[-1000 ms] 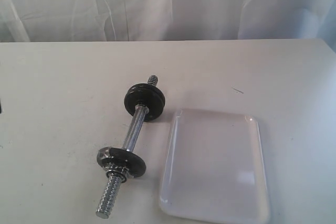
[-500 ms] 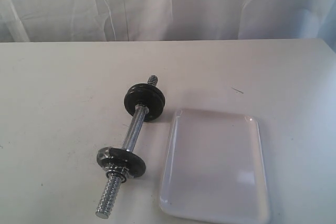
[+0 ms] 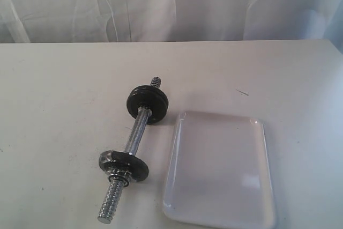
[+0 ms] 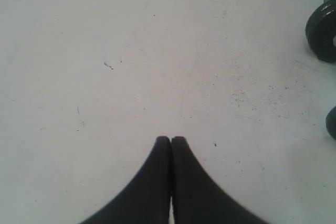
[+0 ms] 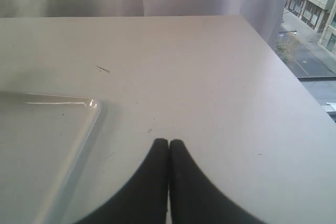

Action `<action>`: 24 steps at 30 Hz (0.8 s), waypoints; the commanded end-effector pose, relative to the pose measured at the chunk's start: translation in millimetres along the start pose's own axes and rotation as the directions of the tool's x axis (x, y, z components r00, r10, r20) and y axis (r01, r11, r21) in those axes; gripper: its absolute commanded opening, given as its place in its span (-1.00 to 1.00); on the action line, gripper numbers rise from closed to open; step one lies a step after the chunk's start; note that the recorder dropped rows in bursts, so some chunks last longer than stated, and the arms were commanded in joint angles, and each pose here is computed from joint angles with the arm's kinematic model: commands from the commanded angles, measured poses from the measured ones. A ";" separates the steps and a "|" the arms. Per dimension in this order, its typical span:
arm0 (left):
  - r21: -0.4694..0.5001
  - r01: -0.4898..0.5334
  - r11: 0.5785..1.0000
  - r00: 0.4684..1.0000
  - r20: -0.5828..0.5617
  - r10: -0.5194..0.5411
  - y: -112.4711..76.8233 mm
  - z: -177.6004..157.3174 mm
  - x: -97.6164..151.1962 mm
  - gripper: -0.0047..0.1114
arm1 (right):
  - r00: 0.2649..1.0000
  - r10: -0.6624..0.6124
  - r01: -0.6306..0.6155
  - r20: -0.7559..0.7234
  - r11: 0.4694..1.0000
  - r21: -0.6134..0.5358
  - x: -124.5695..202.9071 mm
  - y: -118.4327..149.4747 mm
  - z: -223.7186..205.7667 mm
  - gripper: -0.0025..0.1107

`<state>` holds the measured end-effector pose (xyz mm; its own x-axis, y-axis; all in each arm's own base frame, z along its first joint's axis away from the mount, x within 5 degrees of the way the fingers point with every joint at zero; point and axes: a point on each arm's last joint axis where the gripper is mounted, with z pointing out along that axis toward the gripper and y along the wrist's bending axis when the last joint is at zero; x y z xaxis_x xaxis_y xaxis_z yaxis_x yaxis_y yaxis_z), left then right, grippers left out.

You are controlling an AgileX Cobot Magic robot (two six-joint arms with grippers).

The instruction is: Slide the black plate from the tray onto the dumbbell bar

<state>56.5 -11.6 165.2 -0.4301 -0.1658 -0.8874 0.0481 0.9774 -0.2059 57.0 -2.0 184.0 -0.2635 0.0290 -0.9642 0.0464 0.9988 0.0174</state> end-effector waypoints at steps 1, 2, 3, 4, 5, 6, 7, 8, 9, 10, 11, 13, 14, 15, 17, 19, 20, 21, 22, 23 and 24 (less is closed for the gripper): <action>0.002 -0.041 0.999 0.999 0.016 0.041 0.1 -1.7 1.7 -0.92 | 1.000 -0.003 0.003 0.015 1.000 0.009 0.1 -0.6 0.1 -0.96; 0.002 -0.054 0.999 0.998 0.021 0.054 0.0 -2.0 1.5 -0.92 | 1.000 -0.003 0.003 0.015 1.000 0.009 0.1 -0.6 0.1 -0.96; 0.002 -0.063 0.998 0.998 0.023 0.063 0.0 -2.2 1.5 -0.92 | 1.000 -0.003 0.003 0.015 1.000 0.009 0.1 -0.6 0.1 -0.96; 0.002 -0.076 0.997 0.997 0.031 0.076 -0.1 -2.6 1.1 -0.92 | 1.000 -0.003 0.003 0.015 1.000 0.009 0.1 -0.6 0.1 -0.96; 0.002 -0.083 0.997 0.996 0.039 0.082 -0.1 -2.9 0.7 -0.92 | 1.000 -0.003 0.003 0.015 1.000 0.009 0.1 -0.6 0.1 -0.96; 0.002 -0.083 0.997 0.995 0.046 0.083 -0.2 -3.2 0.3 -0.92 | 1.000 -0.003 0.003 0.015 1.000 0.009 0.1 -0.6 0.1 -0.96; 0.002 -0.084 0.996 0.995 0.058 0.084 -0.2 -3.7 -0.3 -0.92 | 1.000 -0.003 0.003 0.015 1.000 0.009 0.1 -0.6 0.1 -0.96; 0.002 -0.085 0.996 0.994 0.074 0.085 -0.3 -4.3 -1.1 -0.92 | 1.000 -0.003 0.003 0.015 1.000 0.009 0.1 -0.6 0.1 -0.96; 0.001 -0.086 0.996 0.992 0.088 0.086 -0.4 -4.9 -1.8 -0.92 | 1.000 -0.003 0.003 0.015 1.000 0.009 0.1 -0.6 0.1 -0.96; 0.001 -0.090 0.996 0.991 0.103 0.090 -0.5 -5.9 -2.3 -0.92 | 1.000 -0.003 0.003 0.015 1.000 0.009 0.1 -0.6 0.1 -0.96; 0.001 -0.090 0.996 0.991 0.103 0.090 -0.5 -5.9 -2.3 -0.92 | 1.000 -0.003 0.003 0.015 1.000 0.009 0.1 -0.6 0.1 -0.96; 0.001 -0.090 0.996 0.990 0.107 0.090 -0.4 -5.9 -2.7 -0.92 | 1.000 -0.003 0.003 0.015 1.000 0.009 0.1 -0.6 0.1 -0.96; 0.001 -0.090 0.996 0.990 0.107 0.090 -0.4 -5.9 -2.7 -0.92 | 1.000 -0.003 0.003 0.015 1.000 0.009 0.1 -0.6 0.1 -0.96; 0.001 -0.090 0.996 0.990 0.107 0.090 -0.4 -5.9 -2.7 -0.92 | 1.000 -0.003 0.003 0.015 1.000 0.009 0.1 -0.6 0.1 -0.96; 0.001 -0.090 0.996 0.990 0.107 0.090 -0.4 -5.9 -2.7 -0.92 | 1.000 -0.003 0.003 0.015 1.000 0.009 0.1 -0.6 0.1 -0.96; 0.001 -0.090 0.996 0.990 0.107 0.090 -0.4 -5.9 -2.7 -0.92 | 1.000 -0.003 0.003 0.015 1.000 0.009 0.1 -0.6 0.1 -0.96; 0.001 -0.090 0.996 0.990 0.107 0.090 -0.4 -5.9 -2.7 -0.92 | 1.000 -0.003 0.003 0.015 1.000 0.009 0.1 -0.6 0.1 -0.96; 0.001 -0.090 0.996 0.990 0.107 0.090 -0.4 -5.9 -2.7 -0.92 | 1.000 -0.003 0.003 0.015 1.000 0.009 0.1 -0.6 0.1 -0.96; 0.001 -0.090 0.996 0.990 0.107 0.090 -0.4 -5.9 -2.7 -0.92 | 1.000 -0.003 0.003 0.015 1.000 0.009 0.1 -0.6 0.1 -0.96; 0.001 -0.090 0.996 0.990 0.107 0.090 -0.4 -5.9 -2.7 -0.92 | 1.000 -0.003 0.003 0.015 1.000 0.009 0.1 -0.6 0.1 -0.96; 0.001 -0.090 0.996 0.990 0.107 0.090 -0.4 -5.9 -2.7 -0.92 | 1.000 -0.003 0.003 0.015 1.000 0.009 0.1 -0.6 0.1 -0.96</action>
<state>52.2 -10.9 170.8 -0.3306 -0.0895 -0.9395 0.0889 0.9881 -0.1254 57.0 -2.0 184.0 -0.2635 0.0290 -0.9642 0.0464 0.9988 0.0174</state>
